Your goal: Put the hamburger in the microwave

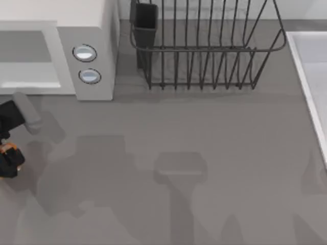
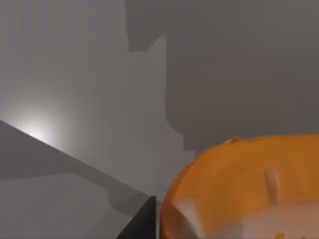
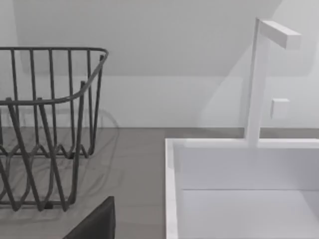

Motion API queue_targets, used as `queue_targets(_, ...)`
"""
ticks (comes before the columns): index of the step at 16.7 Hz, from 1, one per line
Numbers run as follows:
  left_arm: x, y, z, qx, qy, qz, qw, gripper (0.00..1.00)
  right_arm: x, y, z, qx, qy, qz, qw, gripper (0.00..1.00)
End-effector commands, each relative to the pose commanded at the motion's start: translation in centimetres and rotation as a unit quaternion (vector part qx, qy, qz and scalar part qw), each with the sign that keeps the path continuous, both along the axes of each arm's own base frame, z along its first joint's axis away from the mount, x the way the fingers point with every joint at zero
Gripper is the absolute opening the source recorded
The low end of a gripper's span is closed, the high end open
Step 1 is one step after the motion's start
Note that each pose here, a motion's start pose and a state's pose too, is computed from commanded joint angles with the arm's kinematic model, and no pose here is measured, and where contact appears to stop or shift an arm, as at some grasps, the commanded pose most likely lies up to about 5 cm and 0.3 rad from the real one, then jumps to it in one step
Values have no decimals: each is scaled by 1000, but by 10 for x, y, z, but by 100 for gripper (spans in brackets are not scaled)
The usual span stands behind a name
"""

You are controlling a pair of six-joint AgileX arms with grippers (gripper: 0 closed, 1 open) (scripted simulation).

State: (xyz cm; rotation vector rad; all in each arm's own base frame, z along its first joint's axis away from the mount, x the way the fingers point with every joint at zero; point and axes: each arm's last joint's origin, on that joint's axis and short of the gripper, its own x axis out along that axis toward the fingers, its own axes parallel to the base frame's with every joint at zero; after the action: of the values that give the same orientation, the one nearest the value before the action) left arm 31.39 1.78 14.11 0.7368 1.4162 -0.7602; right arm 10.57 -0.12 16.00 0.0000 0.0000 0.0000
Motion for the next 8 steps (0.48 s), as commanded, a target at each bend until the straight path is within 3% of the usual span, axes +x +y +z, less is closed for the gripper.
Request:
queue_targets(5,-2,0,57,0,5,0,1000,0,0,0,0,0,0,0,1000,100)
queue_targets(8,-3,0,73,0,-2,1,1000,0,0,0,0,0,0,0,1000,100)
